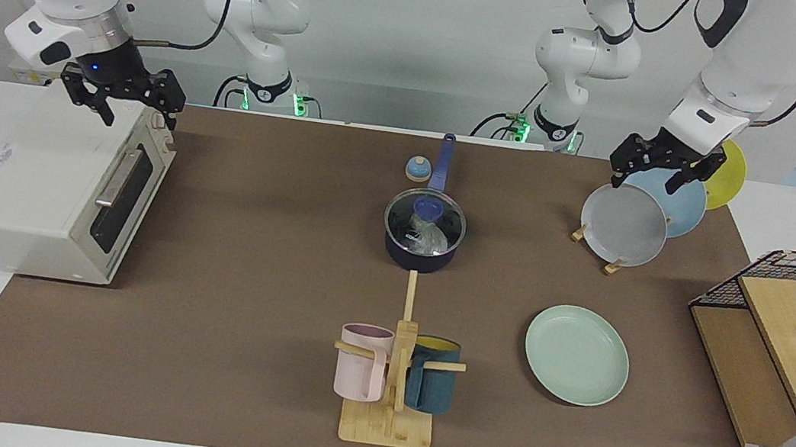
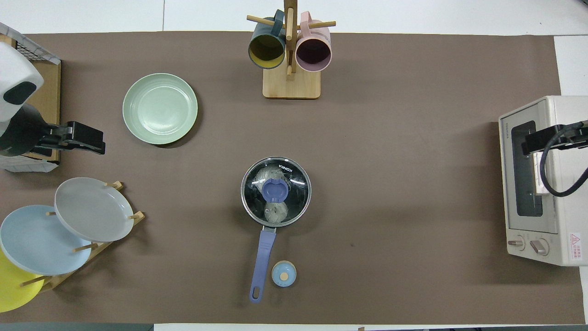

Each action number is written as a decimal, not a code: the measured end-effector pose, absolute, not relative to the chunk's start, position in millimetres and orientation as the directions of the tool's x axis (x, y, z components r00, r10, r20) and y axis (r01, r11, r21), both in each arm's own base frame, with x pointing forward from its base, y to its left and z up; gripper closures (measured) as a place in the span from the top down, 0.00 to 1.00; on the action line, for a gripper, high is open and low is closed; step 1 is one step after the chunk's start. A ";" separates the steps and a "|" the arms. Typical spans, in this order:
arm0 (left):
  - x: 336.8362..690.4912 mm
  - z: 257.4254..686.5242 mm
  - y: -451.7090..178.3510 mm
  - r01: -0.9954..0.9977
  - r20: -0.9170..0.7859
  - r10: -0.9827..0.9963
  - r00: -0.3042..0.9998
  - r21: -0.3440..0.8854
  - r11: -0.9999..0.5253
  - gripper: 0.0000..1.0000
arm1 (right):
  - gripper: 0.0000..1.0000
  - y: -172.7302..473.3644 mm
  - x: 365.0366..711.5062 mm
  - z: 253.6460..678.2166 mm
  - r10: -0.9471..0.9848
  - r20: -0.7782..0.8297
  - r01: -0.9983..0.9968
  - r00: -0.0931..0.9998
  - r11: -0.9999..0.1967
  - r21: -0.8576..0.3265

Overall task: Transfer vermicelli from pot to plate
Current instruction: 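Reach the right gripper toward the glass lid on the saucepan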

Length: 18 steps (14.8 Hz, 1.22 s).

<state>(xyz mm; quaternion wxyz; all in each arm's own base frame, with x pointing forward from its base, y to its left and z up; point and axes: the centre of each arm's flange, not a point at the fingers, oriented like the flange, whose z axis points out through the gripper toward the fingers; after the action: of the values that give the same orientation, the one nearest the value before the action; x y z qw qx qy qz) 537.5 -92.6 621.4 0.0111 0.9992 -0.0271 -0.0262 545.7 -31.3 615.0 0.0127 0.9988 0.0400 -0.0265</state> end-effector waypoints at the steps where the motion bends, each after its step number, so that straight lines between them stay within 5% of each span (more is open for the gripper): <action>1: 537.5 621.4 -92.6 -0.054 -0.052 -0.055 0.997 0.024 -0.998 1.00 | 1.00 -31.3 545.7 615.0 0.079 -0.054 0.081 0.995 -0.996 0.023; 12: 537.5 621.4 -92.6 -0.054 -0.051 -0.055 0.997 0.024 -0.998 1.00 | 1.00 -24.7 542.6 613.5 0.097 -0.074 0.098 0.992 -0.995 0.012; 18: 537.6 621.5 -92.6 -0.053 -0.051 -0.055 0.997 0.024 -0.998 1.00 | 1.00 55.0 543.0 607.3 0.171 -0.057 0.171 0.984 -0.985 -0.006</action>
<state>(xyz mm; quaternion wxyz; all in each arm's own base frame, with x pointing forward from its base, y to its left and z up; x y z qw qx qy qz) 537.6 -92.6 621.5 0.0112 0.9992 -0.0271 -0.0258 543.0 55.0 607.3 -0.0004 0.9959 0.0857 -0.0286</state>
